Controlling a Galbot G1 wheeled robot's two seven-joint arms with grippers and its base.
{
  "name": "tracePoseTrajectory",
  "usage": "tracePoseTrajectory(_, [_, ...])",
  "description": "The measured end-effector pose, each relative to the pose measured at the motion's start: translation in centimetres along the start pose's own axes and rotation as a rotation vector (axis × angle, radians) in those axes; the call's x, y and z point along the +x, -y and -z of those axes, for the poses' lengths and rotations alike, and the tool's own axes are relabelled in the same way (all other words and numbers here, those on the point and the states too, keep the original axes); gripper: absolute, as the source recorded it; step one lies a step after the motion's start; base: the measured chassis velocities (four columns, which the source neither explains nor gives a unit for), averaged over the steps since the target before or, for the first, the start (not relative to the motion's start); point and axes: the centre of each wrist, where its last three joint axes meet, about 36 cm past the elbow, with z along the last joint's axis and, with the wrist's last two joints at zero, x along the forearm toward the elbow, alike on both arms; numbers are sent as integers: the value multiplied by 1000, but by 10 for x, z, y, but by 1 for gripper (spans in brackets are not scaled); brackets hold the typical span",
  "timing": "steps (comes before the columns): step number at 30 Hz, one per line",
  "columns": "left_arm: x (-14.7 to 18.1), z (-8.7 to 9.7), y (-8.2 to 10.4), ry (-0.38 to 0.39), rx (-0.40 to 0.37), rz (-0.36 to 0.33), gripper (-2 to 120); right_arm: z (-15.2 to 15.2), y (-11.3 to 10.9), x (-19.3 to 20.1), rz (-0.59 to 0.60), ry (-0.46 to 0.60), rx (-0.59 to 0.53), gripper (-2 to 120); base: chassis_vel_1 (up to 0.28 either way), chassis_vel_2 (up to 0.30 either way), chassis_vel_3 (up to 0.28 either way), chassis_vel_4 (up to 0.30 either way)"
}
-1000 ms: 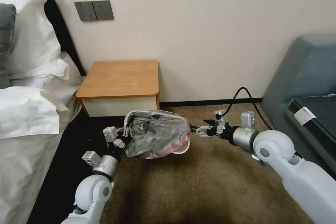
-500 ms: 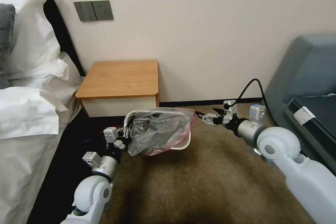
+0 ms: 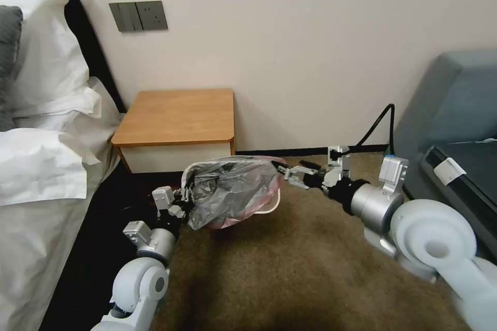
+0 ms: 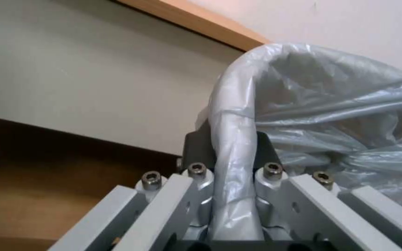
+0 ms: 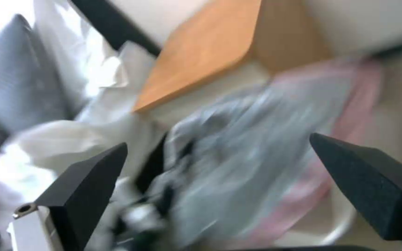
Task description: Pick up the garbage bag from the table and place it over the trash can.
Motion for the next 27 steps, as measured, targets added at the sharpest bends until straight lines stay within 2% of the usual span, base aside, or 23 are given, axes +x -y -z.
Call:
tracePoseTrajectory(1, [0, 0, 1, -1, 0, 0, 6, -1, -5, 1, 0, -37, -80, 100, 0, 0, 0, 0])
tracePoseTrajectory(2, [0, 0, 1, -1, 0, 0, 6, -1, -5, 1, 0, -37, -80, 100, 0, 0, 0, 0])
tracePoseTrajectory(5, [-1, 0, 5, -2, 2, -3, 6, -3, -10, -4, -7, -109, -254, 100, 0, 0, 0, 0])
tracePoseTrajectory(6, [-1, 0, 5, -2, 2, -3, 6, -3, -10, -4, -7, -109, -254, 100, 0, 0, 0, 0])
tracePoseTrajectory(8, [-1, 0, 7, -1, 0, -3, 6, -7, -9, -11, -39, -115, -327, 100, 0, 0, 0, 0])
tracePoseTrajectory(13, [-1, 2, 10, 5, -7, -7, 6, -11, -9, -23, -108, -102, -363, 100, 0, 0, 0, 0])
tracePoseTrajectory(17, [-2, 3, 11, 11, -20, -8, 6, -18, -9, -33, -157, -79, -346, 100, 0, 0, 0, 0])
tracePoseTrajectory(27, [-2, 6, 15, 34, -39, -11, 6, -24, -11, -44, -220, -54, -348, 100, 0, 0, 0, 0])
